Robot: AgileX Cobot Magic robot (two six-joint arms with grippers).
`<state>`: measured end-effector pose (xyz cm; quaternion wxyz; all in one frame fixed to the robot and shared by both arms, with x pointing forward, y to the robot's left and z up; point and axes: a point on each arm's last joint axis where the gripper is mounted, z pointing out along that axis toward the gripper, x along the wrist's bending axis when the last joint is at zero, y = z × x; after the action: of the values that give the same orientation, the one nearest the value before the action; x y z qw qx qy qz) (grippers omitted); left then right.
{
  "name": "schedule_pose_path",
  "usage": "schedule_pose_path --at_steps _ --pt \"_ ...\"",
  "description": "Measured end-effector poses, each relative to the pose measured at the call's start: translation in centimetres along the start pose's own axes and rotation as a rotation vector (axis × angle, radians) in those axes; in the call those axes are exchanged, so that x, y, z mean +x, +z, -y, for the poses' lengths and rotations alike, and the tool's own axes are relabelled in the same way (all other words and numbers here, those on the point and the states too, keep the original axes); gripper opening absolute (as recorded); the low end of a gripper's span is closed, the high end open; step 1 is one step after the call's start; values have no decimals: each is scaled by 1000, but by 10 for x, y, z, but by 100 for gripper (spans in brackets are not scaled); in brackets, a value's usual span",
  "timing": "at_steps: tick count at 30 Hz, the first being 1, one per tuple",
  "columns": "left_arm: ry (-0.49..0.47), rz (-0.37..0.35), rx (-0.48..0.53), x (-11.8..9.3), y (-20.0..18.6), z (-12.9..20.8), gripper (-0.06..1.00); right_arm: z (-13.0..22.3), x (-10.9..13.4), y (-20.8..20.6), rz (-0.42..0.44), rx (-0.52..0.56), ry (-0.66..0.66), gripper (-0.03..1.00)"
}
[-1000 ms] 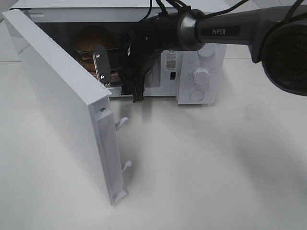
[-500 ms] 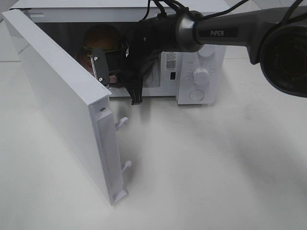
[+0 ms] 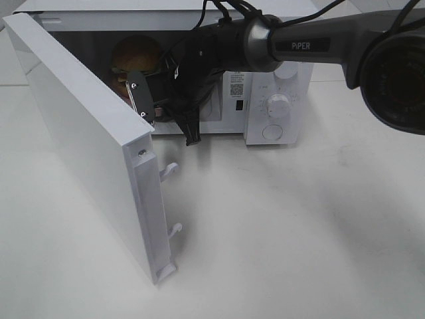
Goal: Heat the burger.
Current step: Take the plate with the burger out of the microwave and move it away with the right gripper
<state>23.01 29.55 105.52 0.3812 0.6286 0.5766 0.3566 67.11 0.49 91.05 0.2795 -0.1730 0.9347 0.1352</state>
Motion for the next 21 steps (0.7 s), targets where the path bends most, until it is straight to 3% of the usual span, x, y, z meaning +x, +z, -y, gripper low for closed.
schedule_pose_path --at_steps 12,21 --pt "0 0 0 0 0 0 99 -7 0 -12 -50 -58 -80 8" --pt "0 0 0 0 0 0 99 3 18 -32 -63 -90 -148 8"
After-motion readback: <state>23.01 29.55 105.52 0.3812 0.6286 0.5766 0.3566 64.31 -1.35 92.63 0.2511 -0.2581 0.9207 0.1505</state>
